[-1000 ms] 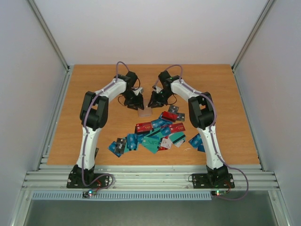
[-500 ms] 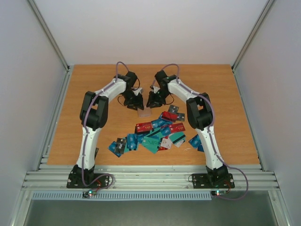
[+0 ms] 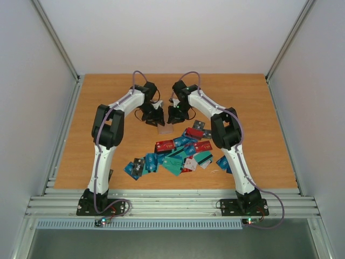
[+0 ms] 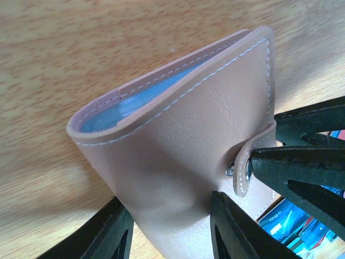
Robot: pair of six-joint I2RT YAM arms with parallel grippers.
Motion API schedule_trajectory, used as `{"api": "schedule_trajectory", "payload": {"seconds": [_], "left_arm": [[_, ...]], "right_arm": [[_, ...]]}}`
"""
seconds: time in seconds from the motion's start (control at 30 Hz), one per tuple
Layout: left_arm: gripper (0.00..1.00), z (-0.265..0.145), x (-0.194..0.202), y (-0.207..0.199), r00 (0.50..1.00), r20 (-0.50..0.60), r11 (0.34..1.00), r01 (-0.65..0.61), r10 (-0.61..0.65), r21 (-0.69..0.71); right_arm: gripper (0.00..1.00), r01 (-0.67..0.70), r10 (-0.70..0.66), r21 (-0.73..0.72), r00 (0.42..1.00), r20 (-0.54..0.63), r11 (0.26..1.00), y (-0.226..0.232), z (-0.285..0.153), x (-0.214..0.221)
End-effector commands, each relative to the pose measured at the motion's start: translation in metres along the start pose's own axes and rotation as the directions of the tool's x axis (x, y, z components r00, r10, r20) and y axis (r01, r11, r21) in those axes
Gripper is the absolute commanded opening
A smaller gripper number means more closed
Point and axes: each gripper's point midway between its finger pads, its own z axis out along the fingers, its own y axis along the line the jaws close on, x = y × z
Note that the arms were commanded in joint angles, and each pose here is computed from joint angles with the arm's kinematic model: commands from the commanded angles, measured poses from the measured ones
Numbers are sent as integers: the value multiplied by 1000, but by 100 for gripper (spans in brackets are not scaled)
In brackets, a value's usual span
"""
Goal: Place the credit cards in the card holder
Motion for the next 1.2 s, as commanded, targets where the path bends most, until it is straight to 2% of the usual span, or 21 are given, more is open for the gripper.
{"api": "schedule_trajectory", "payload": {"seconds": [0.0, 0.4, 0.63, 1.17], "left_arm": [[42, 1, 3, -17, 999, 10, 998, -38, 38, 50], [47, -17, -5, -28, 996, 87, 996, -34, 26, 85], [56, -21, -12, -31, 993, 119, 995, -32, 21, 90], [56, -3, -22, -19, 993, 116, 998, 3, -11, 67]], "right_arm": [[22, 36, -27, 109, 996, -83, 993, -16, 27, 21], [22, 9, 3, 96, 993, -118, 995, -22, 37, 27], [22, -2, 11, 71, 991, -130, 997, -21, 38, 29], [21, -30, 32, 20, 989, -147, 999, -17, 39, 30]]}}
